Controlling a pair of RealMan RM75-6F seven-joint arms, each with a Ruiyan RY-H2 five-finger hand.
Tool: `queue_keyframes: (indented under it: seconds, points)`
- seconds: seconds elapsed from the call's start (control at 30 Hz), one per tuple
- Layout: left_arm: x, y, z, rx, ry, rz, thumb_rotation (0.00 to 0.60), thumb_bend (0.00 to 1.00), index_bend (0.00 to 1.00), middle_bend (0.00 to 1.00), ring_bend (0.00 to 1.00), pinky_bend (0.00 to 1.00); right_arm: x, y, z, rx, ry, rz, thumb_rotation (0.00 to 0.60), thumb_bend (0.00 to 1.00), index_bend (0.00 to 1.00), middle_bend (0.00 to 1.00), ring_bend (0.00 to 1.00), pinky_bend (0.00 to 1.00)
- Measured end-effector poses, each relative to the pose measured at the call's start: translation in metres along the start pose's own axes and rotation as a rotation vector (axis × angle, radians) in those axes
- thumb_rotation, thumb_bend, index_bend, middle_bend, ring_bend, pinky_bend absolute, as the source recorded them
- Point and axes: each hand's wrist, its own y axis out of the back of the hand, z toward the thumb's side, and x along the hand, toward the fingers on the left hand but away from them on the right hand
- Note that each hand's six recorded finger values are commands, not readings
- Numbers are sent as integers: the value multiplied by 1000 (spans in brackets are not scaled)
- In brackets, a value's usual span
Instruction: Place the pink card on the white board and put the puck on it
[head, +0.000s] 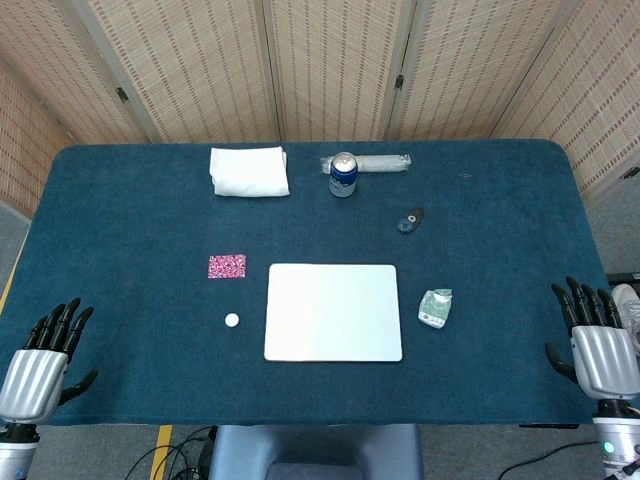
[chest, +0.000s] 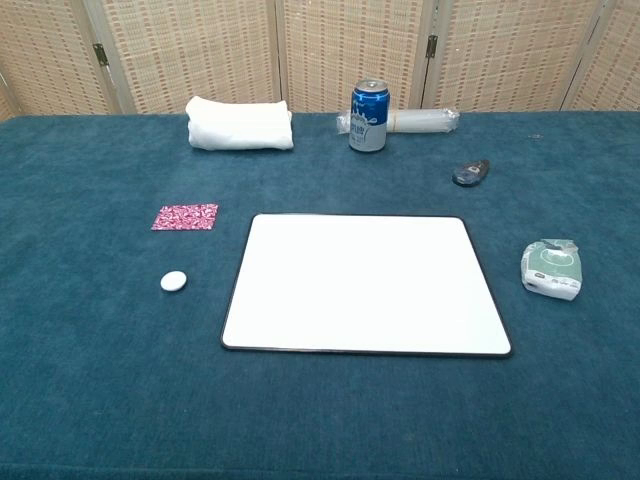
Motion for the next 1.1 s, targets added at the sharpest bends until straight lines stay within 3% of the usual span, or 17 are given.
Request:
queue_keyframes:
  seconds: [0.43,0.53,0.6,0.67,0.73,0.83,0.97,1.1]
  points:
    - [3,-5,21,-52,-71,-36,600,251,37,2,0,180,9,5,0,-10,28,-9,600,244,52,0,0,0]
    - [12,-8,29,-77,-123,-70,600,251,81,124,21,219,9,5,1,-8,36,-11,600,244,52,0,0,0]
    - [19,-12,32,-80,-144,-97,600,251,95,290,153,362,10,5,2,-12,45,-11,600,244,52,0,0,0]
    - [29,-16,34,-80,-157,-132,600,251,127,537,420,621,10,5,4,-14,54,-15,600,243,52,0,0,0]
    - [43,-17,38,-85,-172,-161,600,251,171,727,611,810,10,5,5,-17,64,-17,600,244,51,0,0,0]
    - [60,-11,52,-92,-209,-176,600,251,238,980,880,995,9,5,7,-25,74,-13,600,244,52,0,0,0]
    - [75,-7,69,-81,-243,-218,600,251,268,1000,987,1000,9,3,7,-33,84,-5,600,244,51,0,0,0]
    - [98,-8,84,-55,-254,-291,600,251,279,1000,1000,1000,9,4,8,-41,94,-4,600,244,52,0,0,0]
